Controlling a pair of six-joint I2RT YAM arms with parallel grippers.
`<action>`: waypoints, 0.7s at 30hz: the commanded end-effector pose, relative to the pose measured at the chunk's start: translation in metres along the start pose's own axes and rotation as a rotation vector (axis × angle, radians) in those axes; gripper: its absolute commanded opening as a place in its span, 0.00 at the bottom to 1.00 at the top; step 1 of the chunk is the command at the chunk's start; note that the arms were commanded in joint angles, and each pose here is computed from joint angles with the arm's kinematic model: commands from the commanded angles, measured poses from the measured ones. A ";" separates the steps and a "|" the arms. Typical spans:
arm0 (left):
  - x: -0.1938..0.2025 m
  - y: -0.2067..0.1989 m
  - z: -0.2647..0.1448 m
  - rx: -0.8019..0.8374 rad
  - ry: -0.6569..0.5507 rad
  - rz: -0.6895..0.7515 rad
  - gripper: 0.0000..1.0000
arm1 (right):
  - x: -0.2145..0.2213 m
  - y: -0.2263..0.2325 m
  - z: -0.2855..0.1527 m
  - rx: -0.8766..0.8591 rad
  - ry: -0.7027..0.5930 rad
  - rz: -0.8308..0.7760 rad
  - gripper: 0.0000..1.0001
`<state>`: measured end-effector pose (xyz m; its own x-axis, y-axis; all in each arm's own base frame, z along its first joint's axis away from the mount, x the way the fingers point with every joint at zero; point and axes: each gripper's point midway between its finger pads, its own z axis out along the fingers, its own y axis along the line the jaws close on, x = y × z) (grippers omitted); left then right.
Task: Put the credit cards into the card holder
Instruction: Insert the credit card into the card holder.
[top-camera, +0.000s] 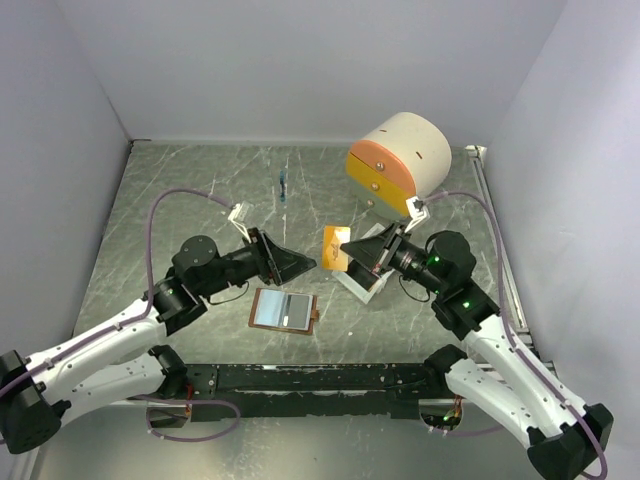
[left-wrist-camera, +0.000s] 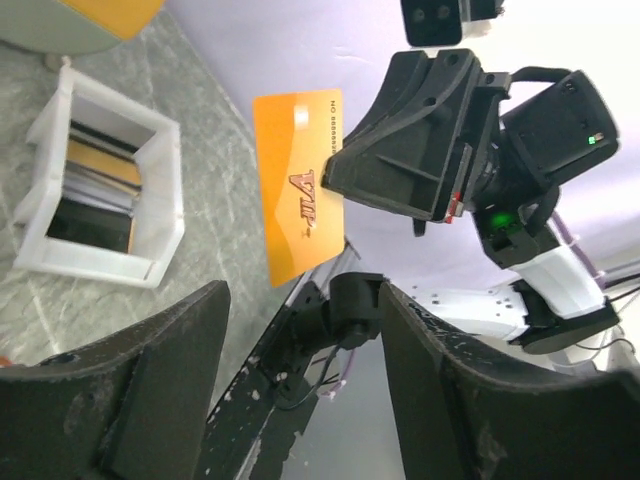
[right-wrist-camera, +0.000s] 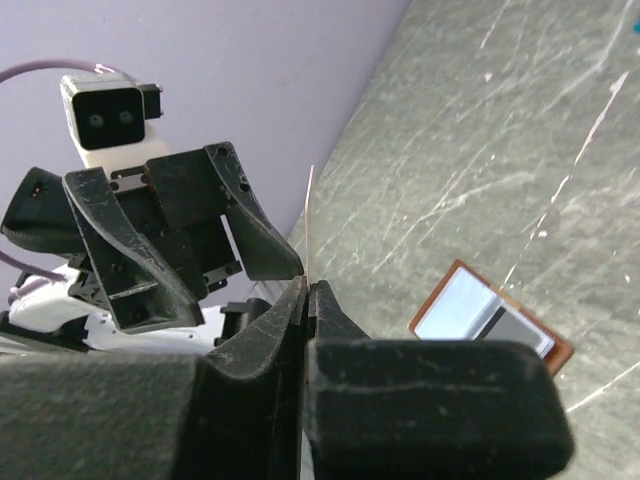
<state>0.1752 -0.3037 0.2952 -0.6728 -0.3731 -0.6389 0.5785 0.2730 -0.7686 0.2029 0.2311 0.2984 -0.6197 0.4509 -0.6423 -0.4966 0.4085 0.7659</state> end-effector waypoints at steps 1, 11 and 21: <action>0.014 0.031 -0.008 -0.154 0.075 0.029 0.70 | 0.015 -0.009 0.004 0.023 0.022 0.065 0.00; 0.040 0.152 -0.075 -0.737 0.090 0.094 0.66 | 0.084 -0.082 0.029 0.312 0.092 0.149 0.00; 0.081 0.227 -0.114 -0.917 0.238 -0.057 0.61 | 0.156 -0.103 0.060 0.414 0.192 0.191 0.00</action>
<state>0.2010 -0.1873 0.0879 -0.7809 -0.2401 -0.5766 0.0664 0.8860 -0.4589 0.1874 0.2925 0.1219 -0.8199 0.3543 -0.4497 -0.1365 0.6419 0.7546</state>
